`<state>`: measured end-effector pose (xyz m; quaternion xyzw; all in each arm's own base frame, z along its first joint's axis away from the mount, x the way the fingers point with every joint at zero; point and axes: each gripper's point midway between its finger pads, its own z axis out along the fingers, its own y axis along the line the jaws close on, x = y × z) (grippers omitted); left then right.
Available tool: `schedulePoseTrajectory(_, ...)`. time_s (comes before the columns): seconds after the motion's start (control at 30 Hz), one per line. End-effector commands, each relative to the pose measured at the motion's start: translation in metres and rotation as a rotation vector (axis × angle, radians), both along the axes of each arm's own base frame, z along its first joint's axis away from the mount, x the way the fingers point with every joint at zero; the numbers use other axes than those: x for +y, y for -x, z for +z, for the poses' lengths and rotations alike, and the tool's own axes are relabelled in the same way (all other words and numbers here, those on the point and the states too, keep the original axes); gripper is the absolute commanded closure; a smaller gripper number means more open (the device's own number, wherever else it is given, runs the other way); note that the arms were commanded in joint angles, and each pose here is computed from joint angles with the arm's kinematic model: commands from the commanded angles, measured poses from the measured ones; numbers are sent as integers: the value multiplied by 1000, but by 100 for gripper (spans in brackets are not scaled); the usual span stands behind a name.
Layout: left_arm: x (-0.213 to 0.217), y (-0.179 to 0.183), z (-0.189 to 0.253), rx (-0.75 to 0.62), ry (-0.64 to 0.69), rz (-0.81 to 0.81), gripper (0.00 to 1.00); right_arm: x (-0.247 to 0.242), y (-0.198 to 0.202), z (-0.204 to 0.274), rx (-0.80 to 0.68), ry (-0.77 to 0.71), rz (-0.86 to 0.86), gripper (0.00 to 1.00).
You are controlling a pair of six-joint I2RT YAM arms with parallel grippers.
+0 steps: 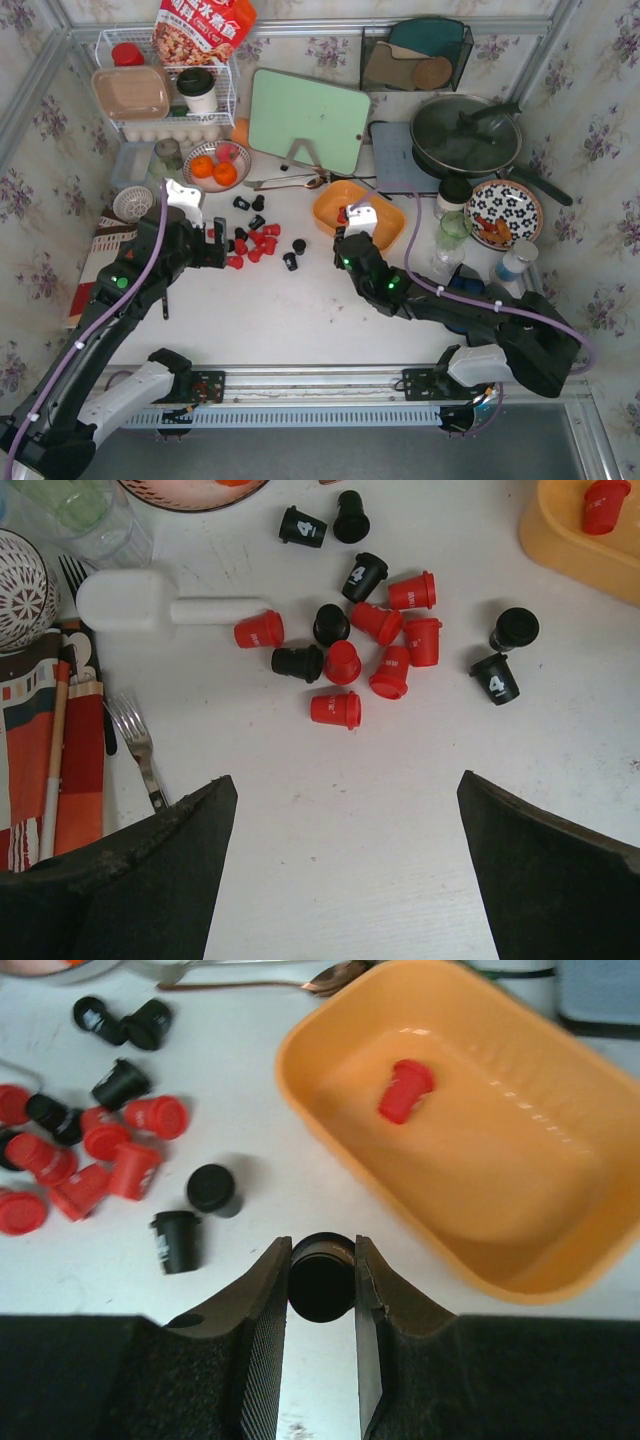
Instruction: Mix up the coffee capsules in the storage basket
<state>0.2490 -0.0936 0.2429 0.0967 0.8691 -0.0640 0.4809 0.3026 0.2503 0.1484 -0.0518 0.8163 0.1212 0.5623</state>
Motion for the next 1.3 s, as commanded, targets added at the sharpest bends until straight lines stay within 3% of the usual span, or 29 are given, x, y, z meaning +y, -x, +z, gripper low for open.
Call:
schedulePoseTrajectory(0.0,-5,-4,3,-10,24,-7,6,-37,-10,22,-130,8,-168,100)
schedulePoseTrajectory(0.4,-6,-7,-3,14,26,-3,6,-95,-12,10,-178,50,-309,100)
schedulePoseTrajectory(0.63,-7,-9,-9,40,17,-2,6,-100,-35,-3,-183,2,-236,100)
schedulePoseTrajectory(0.97,-9,-16,-24,100,-4,1,6,-85,-41,-35,-132,63,-139,100)
schedulePoseTrajectory(1.27,-20,-23,-37,160,18,-4,7,-77,-34,-50,-121,98,-39,75)
